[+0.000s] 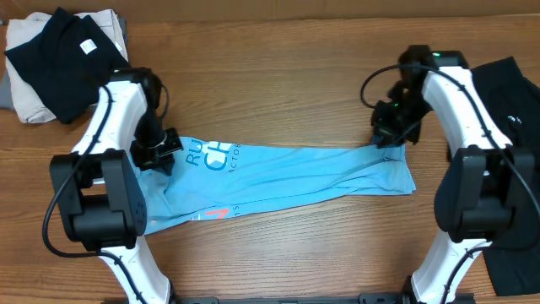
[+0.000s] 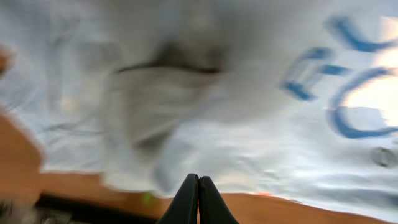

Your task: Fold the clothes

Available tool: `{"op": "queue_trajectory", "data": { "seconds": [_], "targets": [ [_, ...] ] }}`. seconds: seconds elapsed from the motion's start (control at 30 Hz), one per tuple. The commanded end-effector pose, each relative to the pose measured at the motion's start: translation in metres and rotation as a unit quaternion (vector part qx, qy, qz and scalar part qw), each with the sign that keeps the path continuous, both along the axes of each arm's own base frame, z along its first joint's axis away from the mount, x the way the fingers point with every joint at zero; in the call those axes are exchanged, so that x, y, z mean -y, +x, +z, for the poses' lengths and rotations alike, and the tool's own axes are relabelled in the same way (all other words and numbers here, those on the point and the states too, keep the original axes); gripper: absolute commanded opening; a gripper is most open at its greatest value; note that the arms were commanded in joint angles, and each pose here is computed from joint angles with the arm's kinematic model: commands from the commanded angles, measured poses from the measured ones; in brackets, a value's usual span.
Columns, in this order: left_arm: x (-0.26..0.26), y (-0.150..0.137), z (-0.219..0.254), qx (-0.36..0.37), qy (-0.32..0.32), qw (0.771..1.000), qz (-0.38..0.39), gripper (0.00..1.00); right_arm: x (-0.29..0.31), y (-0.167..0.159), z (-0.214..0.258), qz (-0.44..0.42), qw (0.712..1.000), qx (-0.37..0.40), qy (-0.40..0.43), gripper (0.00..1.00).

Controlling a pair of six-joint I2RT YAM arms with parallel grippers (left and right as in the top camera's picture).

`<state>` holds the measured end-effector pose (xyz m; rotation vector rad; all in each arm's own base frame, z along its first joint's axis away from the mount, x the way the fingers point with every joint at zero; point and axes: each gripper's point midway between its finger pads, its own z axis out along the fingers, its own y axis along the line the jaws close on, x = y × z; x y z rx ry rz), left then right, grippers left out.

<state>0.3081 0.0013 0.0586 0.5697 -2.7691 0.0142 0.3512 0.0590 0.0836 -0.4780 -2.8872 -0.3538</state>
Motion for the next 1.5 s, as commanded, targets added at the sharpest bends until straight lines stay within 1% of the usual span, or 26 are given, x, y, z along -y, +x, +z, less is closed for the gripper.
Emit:
{"op": "queue_trajectory", "data": {
  "seconds": [0.0, 0.13, 0.23, 0.33, 0.4, 0.53, 0.67, 0.77, 0.9, 1.07, 1.2, 1.27, 1.37, 1.47],
  "targets": [
    [0.034, -0.003, -0.010, 0.003, -0.049, 0.998, -0.044, 0.04, -0.017, -0.005, -0.006, 0.030, 1.000, 0.001, 0.008, 0.13],
    [0.051, -0.010, -0.032, 0.005, -0.059, 0.996, -0.063, 0.04, -0.024, -0.009, -0.025, 0.038, 0.999, 0.000, 0.006, 0.13],
    [0.060, -0.020, -0.048, 0.002, -0.078, 0.995, -0.060, 0.04, -0.023, -0.018, -0.042, 0.037, 0.999, -0.009, 0.006, 0.13],
    [0.059, -0.027, -0.060, -0.001, -0.079, 0.995, -0.059, 0.04, -0.018, -0.027, -0.058, 0.033, 0.999, -0.017, 0.002, 0.13],
    [0.057, -0.031, -0.068, 0.000, -0.077, 0.995, -0.058, 0.05, -0.009, -0.034, -0.070, 0.023, 0.999, -0.026, -0.015, 0.14],
    [0.047, -0.038, -0.079, -0.003, -0.067, 0.997, -0.036, 0.05, 0.015, -0.049, -0.086, -0.013, 0.996, -0.053, -0.068, 0.13],
    [0.016, -0.047, -0.083, -0.022, -0.027, 0.999, 0.002, 0.04, 0.039, -0.056, -0.087, -0.047, 0.991, -0.072, -0.102, 0.05],
    [-0.008, -0.051, -0.083, -0.029, 0.001, 0.999, 0.037, 0.04, 0.057, -0.058, -0.086, -0.073, 0.987, -0.080, -0.119, 0.04],
    [-0.026, -0.048, -0.084, -0.020, 0.002, 0.997, 0.069, 0.04, 0.071, -0.055, -0.087, -0.101, 0.985, -0.077, -0.118, 0.04],
    [-0.043, -0.039, -0.085, -0.002, 0.006, 0.995, 0.104, 0.04, 0.082, -0.045, -0.090, -0.114, 0.984, -0.055, -0.128, 0.12],
    [-0.057, -0.031, -0.082, 0.013, 0.016, 0.992, 0.124, 0.04, 0.086, -0.041, -0.091, -0.123, 0.982, -0.047, -0.138, 0.13],
    [-0.065, -0.024, -0.077, 0.021, 0.021, 0.991, 0.131, 0.04, 0.094, -0.040, -0.090, -0.142, 0.975, -0.047, -0.164, 0.13],
    [-0.075, -0.014, -0.069, 0.034, 0.024, 0.989, 0.142, 0.04, 0.095, -0.032, -0.085, -0.146, 0.975, -0.038, -0.165, 0.13],
    [-0.084, -0.002, -0.059, 0.051, 0.031, 0.987, 0.148, 0.04, 0.097, -0.018, -0.074, -0.149, 0.975, -0.018, -0.164, 0.18]
  ]
}}
